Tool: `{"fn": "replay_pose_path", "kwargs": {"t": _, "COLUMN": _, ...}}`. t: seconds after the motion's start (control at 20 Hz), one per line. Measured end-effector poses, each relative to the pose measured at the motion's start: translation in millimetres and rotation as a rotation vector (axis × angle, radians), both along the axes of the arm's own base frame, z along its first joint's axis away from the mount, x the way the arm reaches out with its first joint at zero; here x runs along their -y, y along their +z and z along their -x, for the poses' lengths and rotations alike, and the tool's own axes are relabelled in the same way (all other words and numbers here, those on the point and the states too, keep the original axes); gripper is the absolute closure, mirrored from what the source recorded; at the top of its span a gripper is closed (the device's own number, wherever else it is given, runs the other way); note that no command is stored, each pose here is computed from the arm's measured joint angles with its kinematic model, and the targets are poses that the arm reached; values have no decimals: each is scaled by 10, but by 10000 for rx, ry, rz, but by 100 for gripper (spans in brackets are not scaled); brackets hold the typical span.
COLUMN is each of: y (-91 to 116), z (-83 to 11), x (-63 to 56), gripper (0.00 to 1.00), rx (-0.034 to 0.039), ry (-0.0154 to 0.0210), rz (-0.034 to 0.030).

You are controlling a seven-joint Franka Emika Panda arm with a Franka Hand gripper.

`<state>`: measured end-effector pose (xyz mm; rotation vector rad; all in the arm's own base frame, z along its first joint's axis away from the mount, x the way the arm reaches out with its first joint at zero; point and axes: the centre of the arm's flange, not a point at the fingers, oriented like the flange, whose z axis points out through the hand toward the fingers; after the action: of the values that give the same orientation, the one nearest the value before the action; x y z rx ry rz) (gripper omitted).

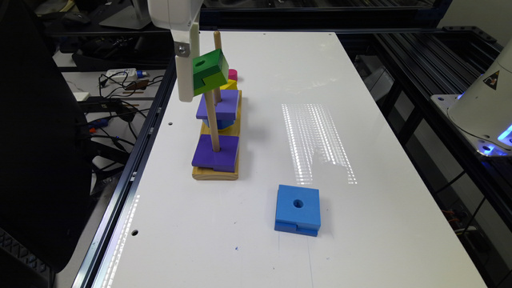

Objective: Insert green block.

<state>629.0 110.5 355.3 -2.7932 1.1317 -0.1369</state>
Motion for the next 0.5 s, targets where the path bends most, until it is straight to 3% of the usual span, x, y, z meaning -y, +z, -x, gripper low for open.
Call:
{"fn": "replay_pose_path", "kwargs": {"t": 0.05, "y": -2, "z": 0, "x": 0, "gripper": 100, "rx": -5, "ry": 1, "rz": 0}}
{"fn": "replay_pose_path", "kwargs": {"t": 0.25, "y": -119, "z": -3, "x": -4, "gripper": 100, "rx": -164, "ry": 30, "rz": 26}}
{"fn": "replay_pose_path", "kwargs": {"t": 0.5, "y": -149, "z": 8, "x": -1, "gripper": 100, "rx": -261, "ry": 35, "rz": 52}}
